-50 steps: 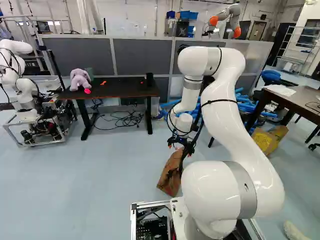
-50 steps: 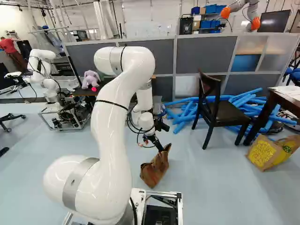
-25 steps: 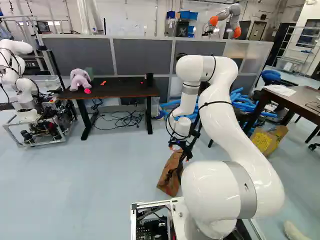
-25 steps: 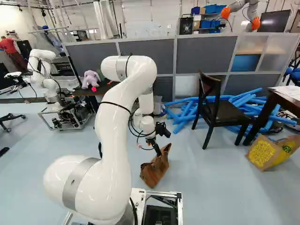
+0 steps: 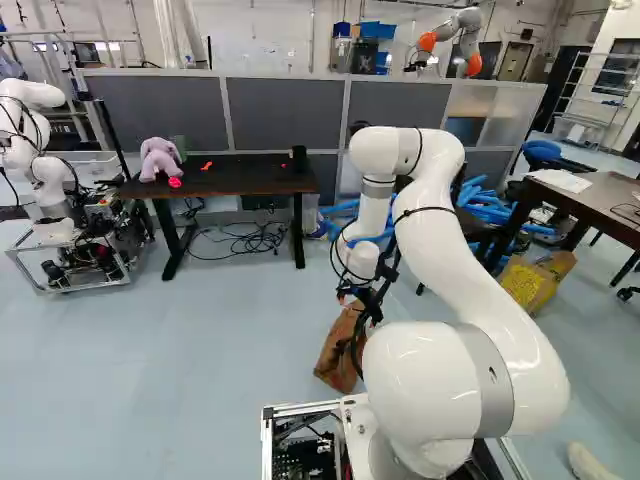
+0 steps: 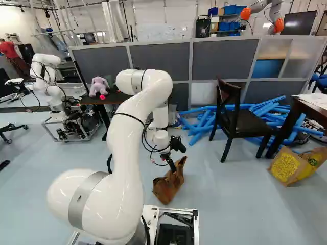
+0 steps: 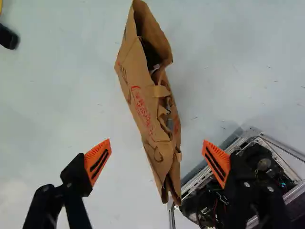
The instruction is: Pick up the bag on the ground and place it on the table
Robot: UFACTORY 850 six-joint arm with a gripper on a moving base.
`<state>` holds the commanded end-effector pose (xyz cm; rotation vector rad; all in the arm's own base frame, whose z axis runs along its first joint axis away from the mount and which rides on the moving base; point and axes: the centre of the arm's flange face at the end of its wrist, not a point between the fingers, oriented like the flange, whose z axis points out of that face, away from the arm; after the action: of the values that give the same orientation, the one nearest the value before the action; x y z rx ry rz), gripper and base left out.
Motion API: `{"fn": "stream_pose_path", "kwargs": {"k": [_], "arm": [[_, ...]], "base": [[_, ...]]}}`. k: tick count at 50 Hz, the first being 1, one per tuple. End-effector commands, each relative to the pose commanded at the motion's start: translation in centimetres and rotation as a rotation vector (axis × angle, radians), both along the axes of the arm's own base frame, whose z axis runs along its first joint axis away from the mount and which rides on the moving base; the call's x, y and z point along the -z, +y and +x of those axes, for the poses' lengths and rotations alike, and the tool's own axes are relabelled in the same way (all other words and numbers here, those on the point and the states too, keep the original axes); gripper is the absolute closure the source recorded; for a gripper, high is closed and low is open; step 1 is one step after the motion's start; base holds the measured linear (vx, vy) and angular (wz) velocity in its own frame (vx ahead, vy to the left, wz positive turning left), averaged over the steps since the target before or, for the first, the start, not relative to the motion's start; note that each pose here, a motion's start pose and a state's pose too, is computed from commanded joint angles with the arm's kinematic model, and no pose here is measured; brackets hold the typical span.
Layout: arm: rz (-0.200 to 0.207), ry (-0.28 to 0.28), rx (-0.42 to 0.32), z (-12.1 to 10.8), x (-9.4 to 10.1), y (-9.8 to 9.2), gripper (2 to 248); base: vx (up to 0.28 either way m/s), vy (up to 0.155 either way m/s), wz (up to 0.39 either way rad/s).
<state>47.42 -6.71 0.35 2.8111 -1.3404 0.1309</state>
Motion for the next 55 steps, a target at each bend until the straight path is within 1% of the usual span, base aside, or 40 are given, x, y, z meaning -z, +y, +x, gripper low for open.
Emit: {"fn": "stream_pose_path", "kwargs": {"k": [23, 45, 55], "arm": [[0.001, 0.006, -0.001, 1.1, 3.5, -0.1, 3], [0.000, 0.003, 0.013, 2.1, 6.8, -1.0, 3], [0.001, 0.004, 0.015, 2.4, 8.4, -1.1, 3]], "base": [[0.000, 0.000, 0.000], [0.000, 0.000, 0.000], [0.000, 0.000, 0.000]]}}
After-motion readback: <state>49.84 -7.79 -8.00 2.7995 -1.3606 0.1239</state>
